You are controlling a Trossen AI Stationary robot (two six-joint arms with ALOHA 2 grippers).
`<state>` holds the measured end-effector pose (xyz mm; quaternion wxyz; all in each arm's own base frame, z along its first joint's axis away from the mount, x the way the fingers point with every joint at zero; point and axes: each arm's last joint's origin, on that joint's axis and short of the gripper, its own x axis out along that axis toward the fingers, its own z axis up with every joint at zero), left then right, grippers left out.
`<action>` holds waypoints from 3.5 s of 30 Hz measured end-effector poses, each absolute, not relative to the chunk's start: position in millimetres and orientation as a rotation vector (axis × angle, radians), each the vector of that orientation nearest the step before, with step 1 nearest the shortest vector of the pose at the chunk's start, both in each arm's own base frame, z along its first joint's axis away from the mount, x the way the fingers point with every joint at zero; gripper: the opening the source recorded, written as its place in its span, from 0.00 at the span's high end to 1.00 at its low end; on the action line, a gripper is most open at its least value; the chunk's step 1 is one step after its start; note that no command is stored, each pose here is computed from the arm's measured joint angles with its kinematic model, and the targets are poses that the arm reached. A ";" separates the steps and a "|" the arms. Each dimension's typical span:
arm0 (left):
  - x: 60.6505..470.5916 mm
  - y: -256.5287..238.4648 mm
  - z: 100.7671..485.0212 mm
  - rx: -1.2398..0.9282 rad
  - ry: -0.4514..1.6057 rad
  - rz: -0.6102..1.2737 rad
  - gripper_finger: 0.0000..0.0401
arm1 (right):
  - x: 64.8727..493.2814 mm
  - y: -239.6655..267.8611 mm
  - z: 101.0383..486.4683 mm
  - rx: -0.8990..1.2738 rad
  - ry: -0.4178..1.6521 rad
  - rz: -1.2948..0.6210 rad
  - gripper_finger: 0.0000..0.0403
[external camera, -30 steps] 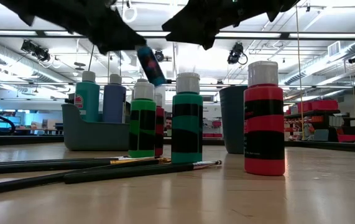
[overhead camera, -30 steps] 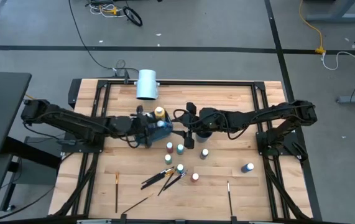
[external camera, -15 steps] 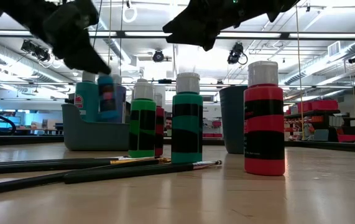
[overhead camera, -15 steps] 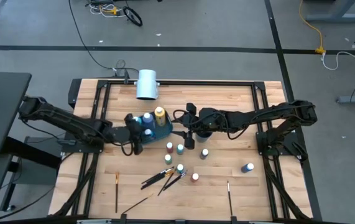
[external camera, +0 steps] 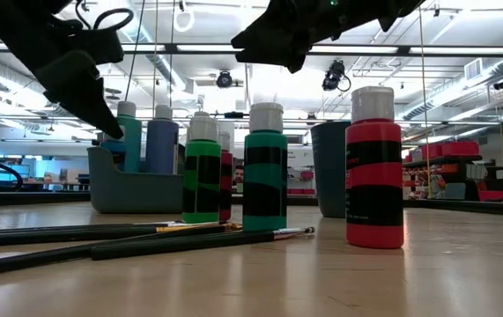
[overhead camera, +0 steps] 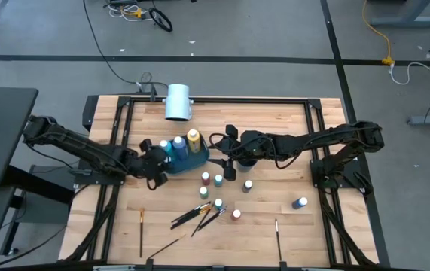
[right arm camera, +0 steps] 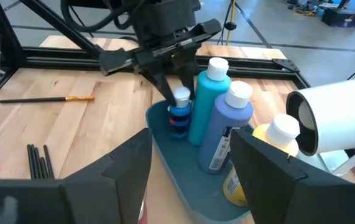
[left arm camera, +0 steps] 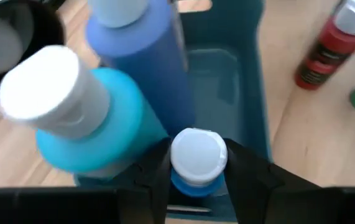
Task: Pick & Place Paint Supplies
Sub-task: Put the small blue paint bottle into the blue bin, then put the small light green paint bottle into the blue bin
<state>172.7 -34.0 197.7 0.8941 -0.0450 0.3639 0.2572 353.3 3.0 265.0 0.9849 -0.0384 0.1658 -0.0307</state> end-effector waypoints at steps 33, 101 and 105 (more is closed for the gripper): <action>168.2 -30.7 184.4 -0.149 0.745 0.596 0.62 | 353.4 3.0 264.6 -0.057 0.334 -0.066 0.45; 283.0 -81.3 165.3 -0.012 0.452 -0.116 0.53 | 352.9 6.3 263.0 -0.038 0.349 0.039 0.45; 286.1 -81.6 159.7 -0.010 0.457 -0.100 0.53 | 351.9 6.3 260.5 -0.011 0.378 0.035 0.45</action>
